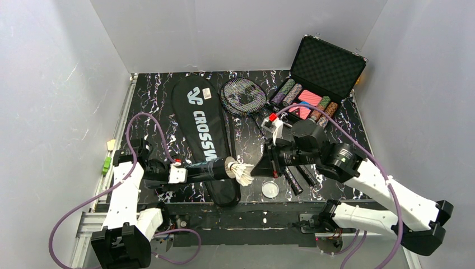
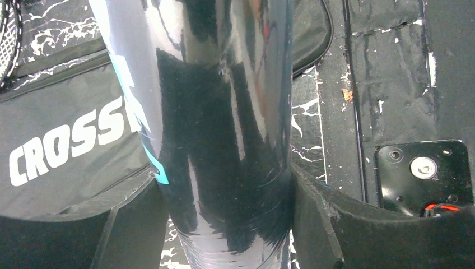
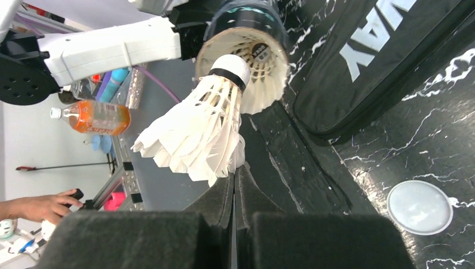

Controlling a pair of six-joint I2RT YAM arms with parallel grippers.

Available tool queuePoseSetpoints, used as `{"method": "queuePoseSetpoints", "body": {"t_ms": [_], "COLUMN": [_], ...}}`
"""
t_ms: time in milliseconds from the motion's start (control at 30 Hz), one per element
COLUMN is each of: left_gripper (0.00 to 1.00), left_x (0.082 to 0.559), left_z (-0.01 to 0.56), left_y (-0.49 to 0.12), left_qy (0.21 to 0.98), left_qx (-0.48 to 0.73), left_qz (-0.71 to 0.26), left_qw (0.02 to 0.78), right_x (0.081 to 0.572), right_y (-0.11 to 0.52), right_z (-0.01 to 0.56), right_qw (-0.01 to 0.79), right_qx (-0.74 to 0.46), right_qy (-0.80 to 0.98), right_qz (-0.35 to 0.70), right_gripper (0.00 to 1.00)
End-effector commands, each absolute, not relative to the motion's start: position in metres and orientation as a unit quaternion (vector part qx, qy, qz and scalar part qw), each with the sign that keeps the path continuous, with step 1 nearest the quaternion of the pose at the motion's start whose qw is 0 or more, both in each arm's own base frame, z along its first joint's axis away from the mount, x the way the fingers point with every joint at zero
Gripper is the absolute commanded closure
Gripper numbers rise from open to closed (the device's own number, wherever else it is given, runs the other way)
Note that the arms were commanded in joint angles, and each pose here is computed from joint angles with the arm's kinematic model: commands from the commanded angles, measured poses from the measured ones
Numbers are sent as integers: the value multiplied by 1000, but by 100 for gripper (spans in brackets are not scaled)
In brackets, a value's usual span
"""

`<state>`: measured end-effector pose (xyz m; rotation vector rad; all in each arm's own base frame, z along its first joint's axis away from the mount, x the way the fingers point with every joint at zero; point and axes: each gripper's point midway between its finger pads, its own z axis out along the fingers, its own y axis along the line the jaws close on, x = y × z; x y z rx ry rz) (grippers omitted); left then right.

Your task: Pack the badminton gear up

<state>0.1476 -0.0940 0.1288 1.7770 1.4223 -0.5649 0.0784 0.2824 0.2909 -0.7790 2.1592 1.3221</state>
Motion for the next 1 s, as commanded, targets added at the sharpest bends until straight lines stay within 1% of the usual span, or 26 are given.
{"method": "queuePoseSetpoints", "body": {"t_ms": [0,167,367,467,500,567,600,667,700,733,767,800,833,867,967], "left_gripper": [99,99,99,99,99,99,99,99,99,100,100,100,99,100,100], "left_x": [150,149,146,147,146,146,146,146,147,149,151,152,154,154,154], "left_z": [146,144,142,143,143,144,143,145,146,148,148,149,149,148,150], "left_y": [-100,-99,-99,-100,-101,-101,-102,-103,-103,-103,-104,-104,-105,-105,-107], "left_qy": [518,514,503,500,499,499,500,501,502,505,506,509,511,511,511], "left_qx": [718,723,732,733,732,731,730,727,725,722,719,716,712,712,708], "left_qz": [-198,-198,-195,-197,-200,-202,-204,-207,-209,-210,-214,-216,-218,-218,-223], "left_qw": [421,418,416,418,418,419,419,421,423,424,426,427,429,429,434], "right_x": [75,80,86,89,91,94,97,106,111,113,114,114,113,112,113], "right_y": [289,292,301,307,309,313,316,319,319,320,323,327,333,340,349], "right_z": [293,279,281,280,279,277,276,273,270,270,271,271,272,271,271], "right_qw": [208,178,174,166,165,162,167,178,184,187,190,188,189,192,200], "right_qx": [-296,-292,-290,-289,-287,-280,-274,-257,-247,-240,-233,-229,-226,-223,-219], "right_qy": [791,814,817,820,821,824,826,833,839,841,841,841,840,842,844], "right_qz": [493,469,466,466,465,465,464,455,448,448,451,453,456,453,446], "right_gripper": [99,99,99,94,90,87,83,71,63,52,45,41,38,37,37]}}
